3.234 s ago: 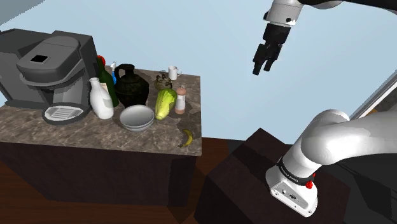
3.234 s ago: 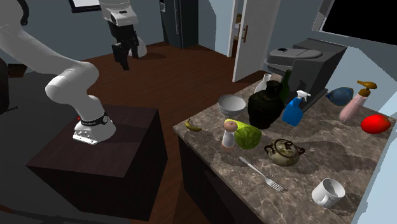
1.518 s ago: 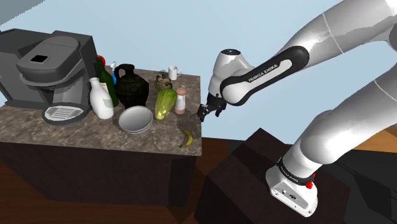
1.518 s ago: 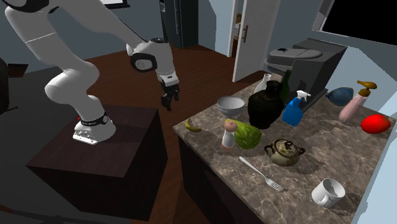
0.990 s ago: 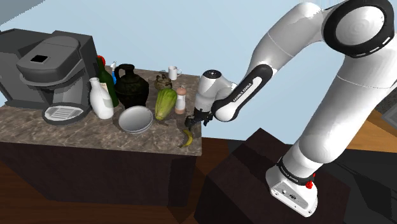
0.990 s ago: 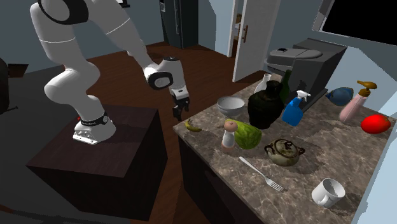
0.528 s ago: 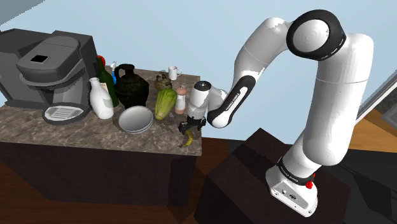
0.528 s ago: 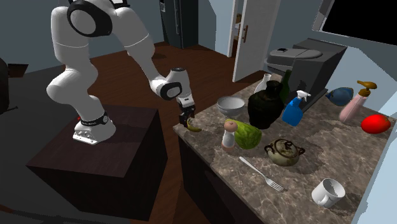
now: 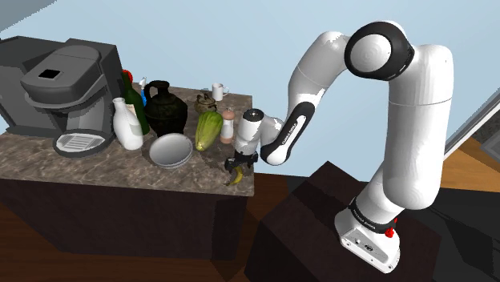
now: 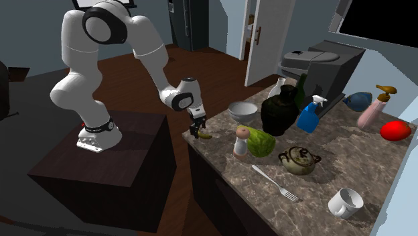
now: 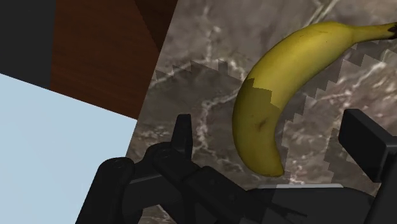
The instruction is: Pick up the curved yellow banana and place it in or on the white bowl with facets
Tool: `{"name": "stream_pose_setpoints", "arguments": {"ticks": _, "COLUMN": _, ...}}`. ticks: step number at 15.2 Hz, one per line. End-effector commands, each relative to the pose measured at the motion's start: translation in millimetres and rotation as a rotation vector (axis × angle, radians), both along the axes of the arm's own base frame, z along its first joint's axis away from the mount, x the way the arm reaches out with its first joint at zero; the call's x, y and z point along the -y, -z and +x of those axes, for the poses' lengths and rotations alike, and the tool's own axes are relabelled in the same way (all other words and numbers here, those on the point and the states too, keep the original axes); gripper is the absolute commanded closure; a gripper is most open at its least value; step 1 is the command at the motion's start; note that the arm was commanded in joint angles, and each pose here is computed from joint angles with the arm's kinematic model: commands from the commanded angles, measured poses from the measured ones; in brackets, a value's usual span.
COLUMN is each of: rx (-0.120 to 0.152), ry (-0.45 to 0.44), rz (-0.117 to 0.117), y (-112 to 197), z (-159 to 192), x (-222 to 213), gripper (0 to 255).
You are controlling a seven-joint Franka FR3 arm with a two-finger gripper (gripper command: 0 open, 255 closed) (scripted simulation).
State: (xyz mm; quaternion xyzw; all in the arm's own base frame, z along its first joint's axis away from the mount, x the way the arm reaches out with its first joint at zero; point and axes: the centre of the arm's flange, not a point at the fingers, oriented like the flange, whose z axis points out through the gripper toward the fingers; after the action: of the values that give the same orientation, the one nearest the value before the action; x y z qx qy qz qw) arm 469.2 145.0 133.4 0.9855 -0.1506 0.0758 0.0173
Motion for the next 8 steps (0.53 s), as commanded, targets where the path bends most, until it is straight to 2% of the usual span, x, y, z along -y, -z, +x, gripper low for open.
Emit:
{"name": "stream_pose_setpoints", "arguments": {"ticks": 1, "rx": 0.0, "ry": 0.0, "rz": 0.0, "y": 0.7, "z": 0.1, "x": 0.1, "gripper": 0}}
{"name": "stream_pose_setpoints", "arguments": {"ticks": 4, "rx": 0.0, "ry": 0.0, "rz": 0.0, "y": 0.6, "z": 0.1, "x": 0.1, "gripper": 0}}
{"name": "stream_pose_setpoints", "arguments": {"ticks": 5, "rx": 0.0, "ry": 0.0, "rz": 0.0, "y": 0.6, "z": 0.1, "x": 0.1, "gripper": 255}}
{"name": "stream_pose_setpoints", "arguments": {"ticks": 8, "rx": 0.0, "ry": 0.0, "rz": 0.0, "y": 0.6, "z": 0.1, "x": 0.1, "gripper": 255}}
